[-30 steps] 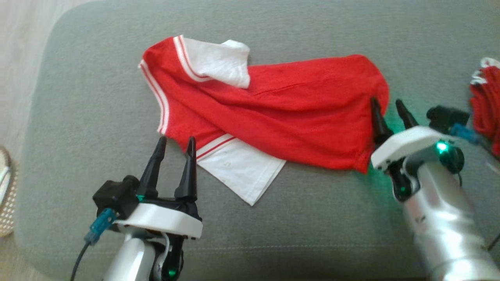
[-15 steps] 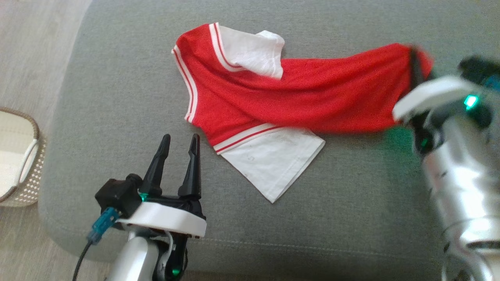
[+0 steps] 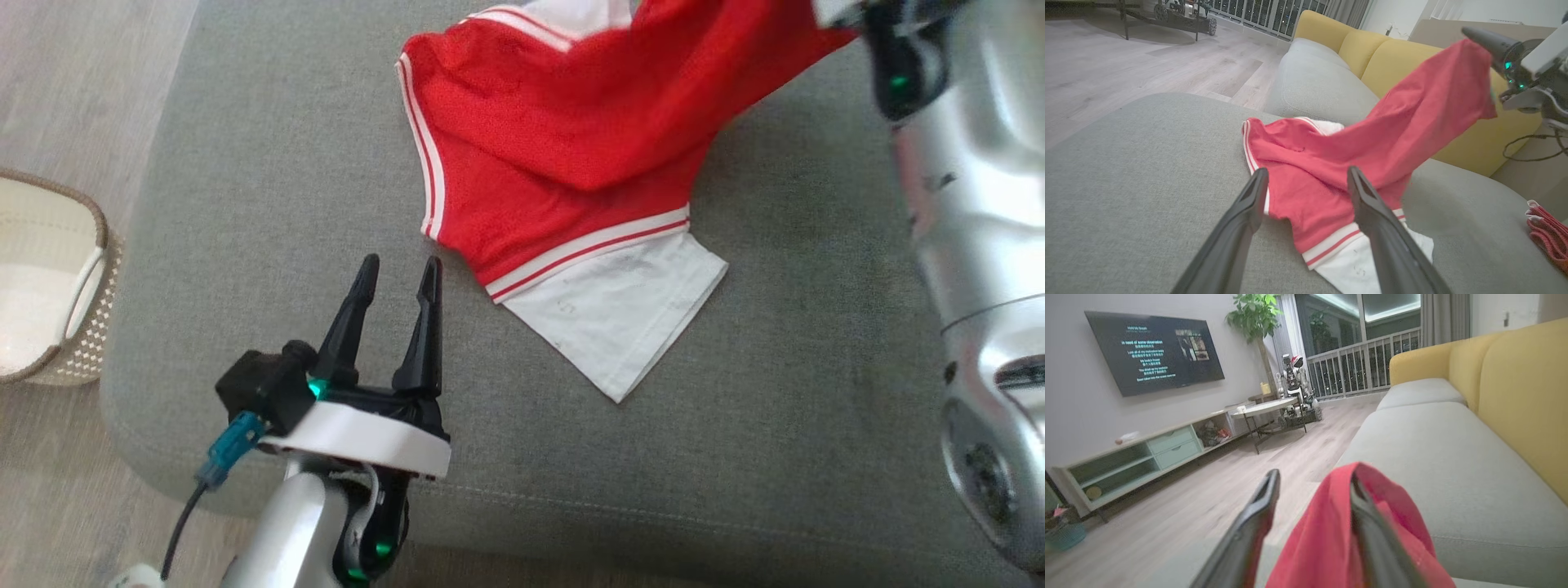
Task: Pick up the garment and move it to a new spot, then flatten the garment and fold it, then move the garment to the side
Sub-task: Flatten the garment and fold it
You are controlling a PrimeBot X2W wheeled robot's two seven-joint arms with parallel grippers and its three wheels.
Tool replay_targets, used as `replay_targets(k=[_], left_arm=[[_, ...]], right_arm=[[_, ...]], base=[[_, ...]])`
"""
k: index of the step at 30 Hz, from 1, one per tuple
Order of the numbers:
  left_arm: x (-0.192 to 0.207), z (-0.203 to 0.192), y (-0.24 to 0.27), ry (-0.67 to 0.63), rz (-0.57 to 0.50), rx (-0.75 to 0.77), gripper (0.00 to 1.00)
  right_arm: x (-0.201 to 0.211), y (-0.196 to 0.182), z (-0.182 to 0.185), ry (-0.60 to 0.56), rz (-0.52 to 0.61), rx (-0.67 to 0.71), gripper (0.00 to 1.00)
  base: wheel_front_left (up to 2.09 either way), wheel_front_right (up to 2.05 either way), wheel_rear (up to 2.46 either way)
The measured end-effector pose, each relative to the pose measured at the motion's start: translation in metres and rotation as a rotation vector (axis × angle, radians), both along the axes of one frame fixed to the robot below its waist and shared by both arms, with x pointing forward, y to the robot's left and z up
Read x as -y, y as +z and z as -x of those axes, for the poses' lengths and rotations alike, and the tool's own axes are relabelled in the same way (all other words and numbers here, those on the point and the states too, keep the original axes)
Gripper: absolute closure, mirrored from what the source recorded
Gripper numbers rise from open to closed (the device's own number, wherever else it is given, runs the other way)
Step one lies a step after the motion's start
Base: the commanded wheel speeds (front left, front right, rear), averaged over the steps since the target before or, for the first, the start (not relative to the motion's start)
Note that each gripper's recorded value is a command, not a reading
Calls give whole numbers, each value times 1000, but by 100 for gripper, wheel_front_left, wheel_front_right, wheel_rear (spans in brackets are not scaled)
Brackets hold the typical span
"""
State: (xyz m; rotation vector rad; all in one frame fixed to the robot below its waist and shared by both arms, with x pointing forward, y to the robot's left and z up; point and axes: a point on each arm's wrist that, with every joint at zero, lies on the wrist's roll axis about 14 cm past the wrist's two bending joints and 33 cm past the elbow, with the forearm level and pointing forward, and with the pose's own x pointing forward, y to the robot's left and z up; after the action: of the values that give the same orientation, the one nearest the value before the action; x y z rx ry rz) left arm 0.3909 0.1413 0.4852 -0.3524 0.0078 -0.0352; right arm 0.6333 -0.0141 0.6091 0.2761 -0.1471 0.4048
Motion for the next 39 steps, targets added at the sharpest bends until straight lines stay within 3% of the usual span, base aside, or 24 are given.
replay_targets(k=[5, 9, 15, 19, 25, 32, 33, 34, 35, 36, 38, 39], left_arm=[[7, -3, -2, -22, 5, -3, 0], [14, -4, -1, -42, 10, 1, 0], [24, -6, 1, -72, 21, 10, 0], [29, -7, -1, -87, 25, 4, 0], [29, -3, -6, -84, 21, -13, 0], [14, 3, -12, -35, 21, -43, 0], [11, 3, -13, -26, 21, -45, 0], [9, 3, -13, -19, 20, -46, 0], [7, 3, -13, -12, 19, -47, 0], [5, 3, -12, -3, 18, -48, 0], [1, 3, -12, 9, 15, -48, 0], [0, 3, -12, 12, 14, -50, 0]], right_arm=[[-1, -23, 7, 17, 43, -41, 0], [0, -62, 27, 42, 85, -121, 0], [40, -140, 57, -7, 146, -350, 0], [60, -175, 68, -61, 113, -471, 0], [77, -195, 56, -133, 76, -544, 0], [72, -183, 17, -133, 127, -480, 0], [72, -185, 15, -134, 131, -480, 5], [73, -189, 14, -134, 136, -492, 18], [74, -196, 14, -133, 148, -517, 53], [74, -203, 15, -132, 159, -537, 62], [78, -214, 16, -135, 182, -568, 100], [79, -219, 18, -138, 184, -589, 100]], base=[[0, 0, 0], [0, 0, 0], [0, 0, 0], [0, 0, 0], [0, 0, 0], [0, 0, 0], [0, 0, 0], [0, 0, 0], [0, 0, 0], [0, 0, 0], [0, 0, 0], [0, 0, 0]])
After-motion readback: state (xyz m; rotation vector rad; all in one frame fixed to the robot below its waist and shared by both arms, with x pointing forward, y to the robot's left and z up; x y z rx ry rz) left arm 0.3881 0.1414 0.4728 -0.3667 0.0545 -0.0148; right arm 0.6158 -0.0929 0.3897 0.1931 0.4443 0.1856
